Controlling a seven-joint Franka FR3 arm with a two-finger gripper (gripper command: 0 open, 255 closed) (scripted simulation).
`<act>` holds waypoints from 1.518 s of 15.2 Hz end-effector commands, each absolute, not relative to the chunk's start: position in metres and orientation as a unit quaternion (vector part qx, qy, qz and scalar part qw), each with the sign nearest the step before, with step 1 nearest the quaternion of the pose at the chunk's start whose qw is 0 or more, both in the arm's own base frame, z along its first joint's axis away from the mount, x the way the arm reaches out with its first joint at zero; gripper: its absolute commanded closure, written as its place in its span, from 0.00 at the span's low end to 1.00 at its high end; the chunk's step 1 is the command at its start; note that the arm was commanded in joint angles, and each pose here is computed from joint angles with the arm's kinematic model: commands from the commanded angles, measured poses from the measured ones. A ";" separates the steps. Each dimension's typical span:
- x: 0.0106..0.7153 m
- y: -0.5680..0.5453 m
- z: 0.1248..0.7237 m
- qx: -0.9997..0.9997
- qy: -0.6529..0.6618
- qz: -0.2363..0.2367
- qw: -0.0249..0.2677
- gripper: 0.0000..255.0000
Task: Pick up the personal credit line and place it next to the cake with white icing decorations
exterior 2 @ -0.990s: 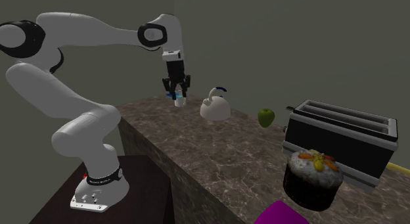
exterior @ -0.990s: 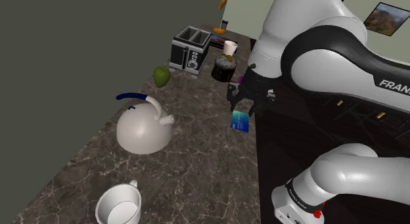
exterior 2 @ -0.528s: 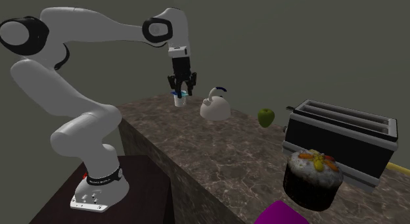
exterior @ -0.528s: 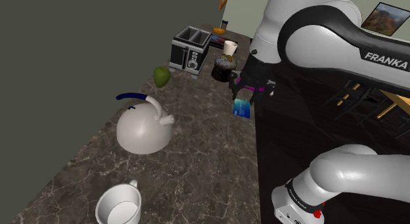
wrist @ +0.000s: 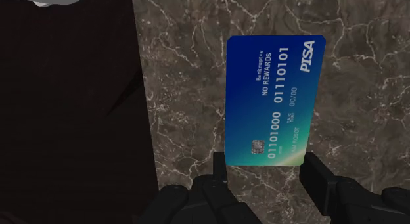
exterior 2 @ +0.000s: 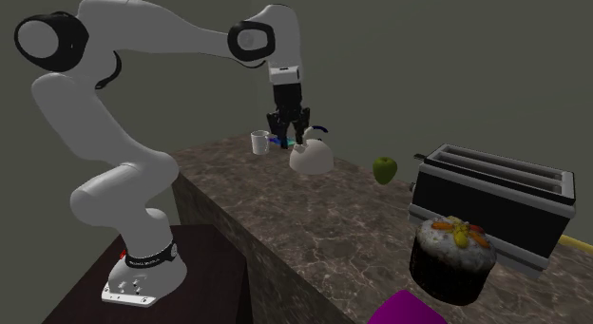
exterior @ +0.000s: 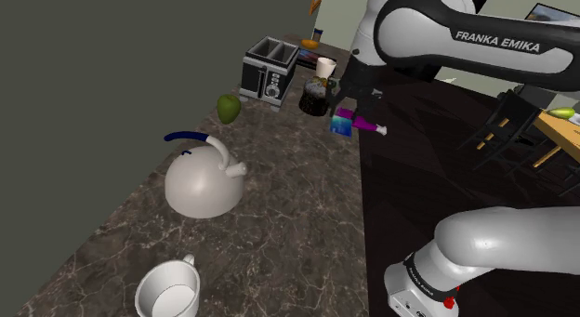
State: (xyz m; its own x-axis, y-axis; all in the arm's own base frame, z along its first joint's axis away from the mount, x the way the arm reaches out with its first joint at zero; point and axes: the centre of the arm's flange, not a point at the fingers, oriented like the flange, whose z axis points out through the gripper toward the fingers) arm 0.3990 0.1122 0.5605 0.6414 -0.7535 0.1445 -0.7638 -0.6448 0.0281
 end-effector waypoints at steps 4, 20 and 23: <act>0.445 0.066 0.558 0.905 -0.419 0.060 0.043 1.00; 0.595 -0.083 0.559 0.905 -0.419 0.060 0.043 1.00; 0.619 -0.108 0.559 0.905 -0.419 0.060 0.043 1.00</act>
State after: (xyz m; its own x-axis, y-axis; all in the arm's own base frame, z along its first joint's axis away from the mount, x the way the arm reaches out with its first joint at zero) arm 0.6091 -0.0995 0.5599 0.6422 -0.7527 0.1449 -0.7631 -0.6458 0.0272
